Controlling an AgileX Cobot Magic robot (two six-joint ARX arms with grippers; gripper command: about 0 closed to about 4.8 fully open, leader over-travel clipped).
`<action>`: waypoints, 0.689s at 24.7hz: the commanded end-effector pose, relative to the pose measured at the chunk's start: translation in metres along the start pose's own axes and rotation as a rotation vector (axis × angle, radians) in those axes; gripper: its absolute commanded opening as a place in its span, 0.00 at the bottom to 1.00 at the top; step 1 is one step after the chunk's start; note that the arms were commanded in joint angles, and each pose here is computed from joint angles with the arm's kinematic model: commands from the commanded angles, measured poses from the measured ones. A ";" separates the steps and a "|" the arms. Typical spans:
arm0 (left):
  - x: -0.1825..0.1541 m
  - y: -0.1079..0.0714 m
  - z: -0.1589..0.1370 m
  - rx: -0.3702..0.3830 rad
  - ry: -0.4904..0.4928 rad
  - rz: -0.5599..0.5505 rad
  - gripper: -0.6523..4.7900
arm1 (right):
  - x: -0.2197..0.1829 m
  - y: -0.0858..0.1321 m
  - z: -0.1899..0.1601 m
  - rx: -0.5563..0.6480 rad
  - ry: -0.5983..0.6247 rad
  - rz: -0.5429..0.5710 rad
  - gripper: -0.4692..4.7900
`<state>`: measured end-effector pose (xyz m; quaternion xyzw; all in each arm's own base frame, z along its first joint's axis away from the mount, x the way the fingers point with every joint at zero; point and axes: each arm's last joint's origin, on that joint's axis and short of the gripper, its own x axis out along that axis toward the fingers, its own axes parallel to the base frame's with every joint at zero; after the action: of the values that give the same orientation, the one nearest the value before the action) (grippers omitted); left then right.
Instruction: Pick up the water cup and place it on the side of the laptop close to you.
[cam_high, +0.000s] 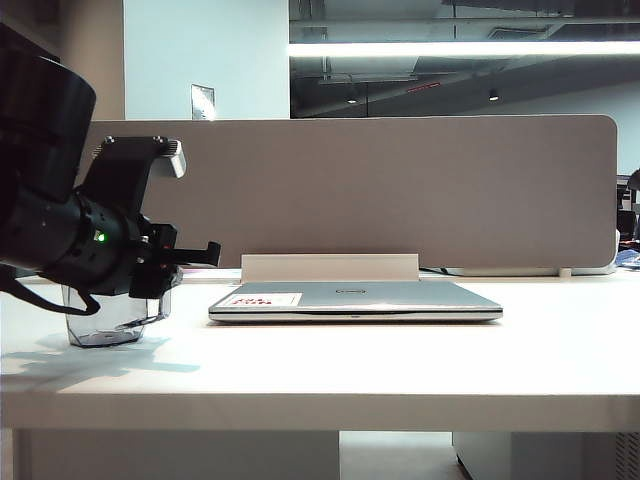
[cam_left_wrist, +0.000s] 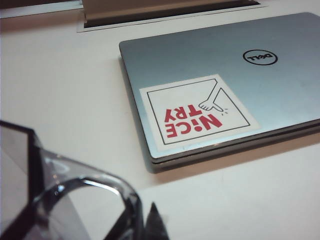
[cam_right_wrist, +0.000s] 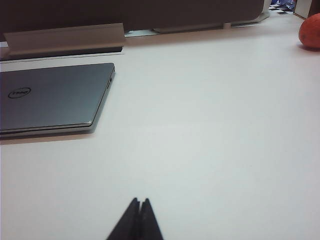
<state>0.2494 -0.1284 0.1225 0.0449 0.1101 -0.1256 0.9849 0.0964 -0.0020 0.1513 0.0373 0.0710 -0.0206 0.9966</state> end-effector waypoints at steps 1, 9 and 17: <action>0.000 0.000 0.002 -0.020 -0.014 0.001 0.11 | 0.000 0.000 -0.001 0.003 -0.005 0.003 0.08; -0.001 -0.007 0.011 -0.059 -0.087 -0.006 0.11 | 0.000 0.000 -0.001 0.003 -0.005 0.003 0.08; -0.013 -0.092 0.039 -0.041 -0.127 -0.017 0.11 | 0.000 0.000 -0.001 0.004 -0.006 0.004 0.08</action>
<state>0.2231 -0.2127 0.1534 0.0171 0.0499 -0.1449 0.9880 0.0964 -0.0020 0.1513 0.0373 0.0710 -0.0204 0.9966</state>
